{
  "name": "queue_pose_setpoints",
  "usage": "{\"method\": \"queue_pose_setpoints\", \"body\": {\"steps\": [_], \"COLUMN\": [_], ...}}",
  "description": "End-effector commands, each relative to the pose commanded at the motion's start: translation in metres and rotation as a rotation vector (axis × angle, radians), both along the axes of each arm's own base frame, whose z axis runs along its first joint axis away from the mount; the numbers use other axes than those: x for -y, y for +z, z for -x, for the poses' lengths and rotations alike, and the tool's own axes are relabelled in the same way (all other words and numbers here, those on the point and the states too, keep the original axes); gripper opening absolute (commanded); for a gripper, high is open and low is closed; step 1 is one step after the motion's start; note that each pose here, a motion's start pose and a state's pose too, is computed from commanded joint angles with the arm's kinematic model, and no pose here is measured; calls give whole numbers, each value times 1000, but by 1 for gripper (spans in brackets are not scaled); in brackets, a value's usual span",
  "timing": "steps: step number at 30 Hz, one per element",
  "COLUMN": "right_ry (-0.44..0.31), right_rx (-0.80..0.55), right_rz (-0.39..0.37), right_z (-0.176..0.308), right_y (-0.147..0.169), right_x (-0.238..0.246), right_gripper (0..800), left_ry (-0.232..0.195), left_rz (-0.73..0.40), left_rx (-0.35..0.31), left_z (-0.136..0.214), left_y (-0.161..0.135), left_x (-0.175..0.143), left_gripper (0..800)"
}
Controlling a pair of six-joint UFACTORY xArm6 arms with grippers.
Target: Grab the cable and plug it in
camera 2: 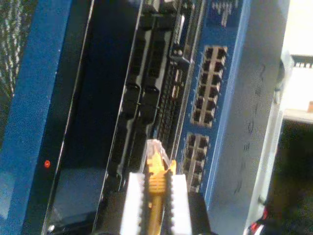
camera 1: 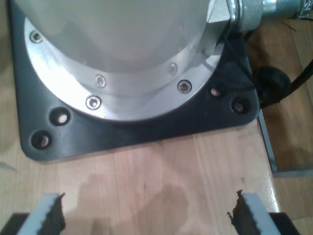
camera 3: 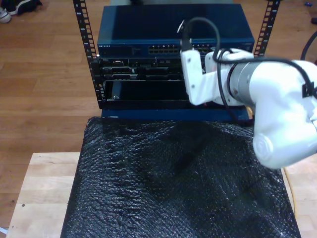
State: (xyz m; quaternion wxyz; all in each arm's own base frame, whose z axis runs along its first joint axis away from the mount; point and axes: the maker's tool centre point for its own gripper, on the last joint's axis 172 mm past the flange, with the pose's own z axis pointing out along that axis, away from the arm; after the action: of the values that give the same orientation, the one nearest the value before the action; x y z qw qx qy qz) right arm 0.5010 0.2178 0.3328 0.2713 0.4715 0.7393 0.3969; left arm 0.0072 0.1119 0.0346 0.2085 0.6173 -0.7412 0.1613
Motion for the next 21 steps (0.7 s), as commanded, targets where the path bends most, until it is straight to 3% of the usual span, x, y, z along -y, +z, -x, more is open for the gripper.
{"method": "queue_pose_setpoints", "body": {"steps": [5,21], "right_ry": [9,5], "right_rx": [-10,113], "right_rz": [3,-58], "right_z": [8,-17], "right_y": [-15,-7], "right_x": [-2,-6], "right_gripper": [0,0], "left_ry": [0,0], "left_rz": [0,0], "left_rx": [0,0], "left_z": [0,0], "left_y": [0,0], "left_x": [0,0], "left_gripper": [800,800]}}
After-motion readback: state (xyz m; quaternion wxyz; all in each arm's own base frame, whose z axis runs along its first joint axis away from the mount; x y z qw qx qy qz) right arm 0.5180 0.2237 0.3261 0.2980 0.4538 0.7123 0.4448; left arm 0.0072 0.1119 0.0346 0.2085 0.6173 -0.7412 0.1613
